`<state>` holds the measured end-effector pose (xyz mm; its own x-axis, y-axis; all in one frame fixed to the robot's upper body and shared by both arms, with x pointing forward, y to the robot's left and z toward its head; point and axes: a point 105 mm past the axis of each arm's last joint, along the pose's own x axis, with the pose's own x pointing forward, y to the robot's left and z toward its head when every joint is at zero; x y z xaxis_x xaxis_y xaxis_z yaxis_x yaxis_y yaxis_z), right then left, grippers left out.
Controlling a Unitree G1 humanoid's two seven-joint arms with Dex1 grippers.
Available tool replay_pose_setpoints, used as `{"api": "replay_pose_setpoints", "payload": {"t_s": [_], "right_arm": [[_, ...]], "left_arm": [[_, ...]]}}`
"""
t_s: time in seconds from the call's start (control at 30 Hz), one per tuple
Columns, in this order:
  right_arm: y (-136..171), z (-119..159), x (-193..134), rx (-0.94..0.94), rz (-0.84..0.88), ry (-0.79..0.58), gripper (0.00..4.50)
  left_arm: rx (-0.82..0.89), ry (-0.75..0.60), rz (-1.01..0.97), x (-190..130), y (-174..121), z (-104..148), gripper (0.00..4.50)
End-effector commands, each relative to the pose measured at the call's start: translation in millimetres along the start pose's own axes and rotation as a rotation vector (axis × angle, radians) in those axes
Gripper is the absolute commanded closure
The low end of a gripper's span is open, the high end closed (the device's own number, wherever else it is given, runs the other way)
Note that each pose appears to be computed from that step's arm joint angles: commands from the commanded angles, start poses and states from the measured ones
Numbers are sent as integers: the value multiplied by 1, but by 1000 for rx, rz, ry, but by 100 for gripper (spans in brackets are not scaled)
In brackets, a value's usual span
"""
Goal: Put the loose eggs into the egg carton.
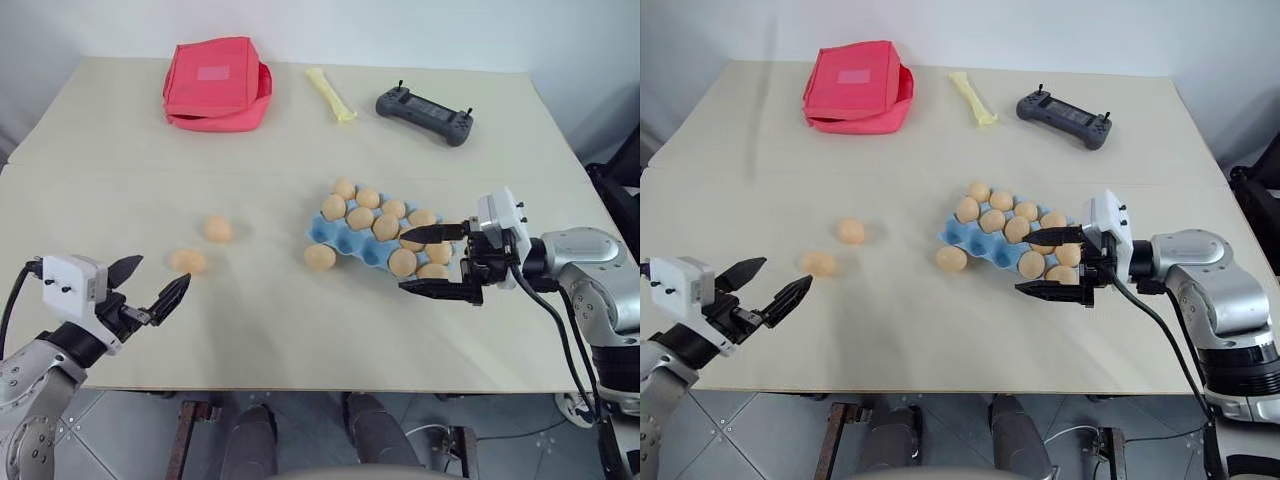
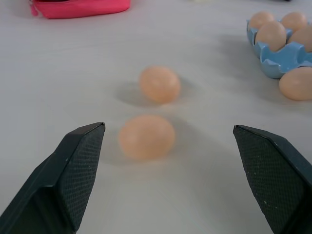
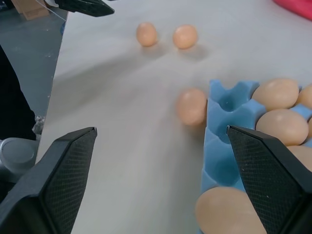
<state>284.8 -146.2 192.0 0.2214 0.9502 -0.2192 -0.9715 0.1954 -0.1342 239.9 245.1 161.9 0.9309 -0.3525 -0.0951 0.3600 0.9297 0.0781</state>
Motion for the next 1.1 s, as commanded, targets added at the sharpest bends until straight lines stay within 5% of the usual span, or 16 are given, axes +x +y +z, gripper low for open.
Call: {"api": "replay_pose_setpoints", "payload": {"t_s": [0.03,0.53,1.1], "right_arm": [[2,8,2,-34,0,-18,4],[10,8,-8,-43,-109,-29,4],[16,7,-10,-35,-186,-36,4]], "left_arm": [[33,-42,-80,11,-17,13,0],[53,38,-463,105,-102,-1,0],[84,65,-552,159,-142,-14,0]]}}
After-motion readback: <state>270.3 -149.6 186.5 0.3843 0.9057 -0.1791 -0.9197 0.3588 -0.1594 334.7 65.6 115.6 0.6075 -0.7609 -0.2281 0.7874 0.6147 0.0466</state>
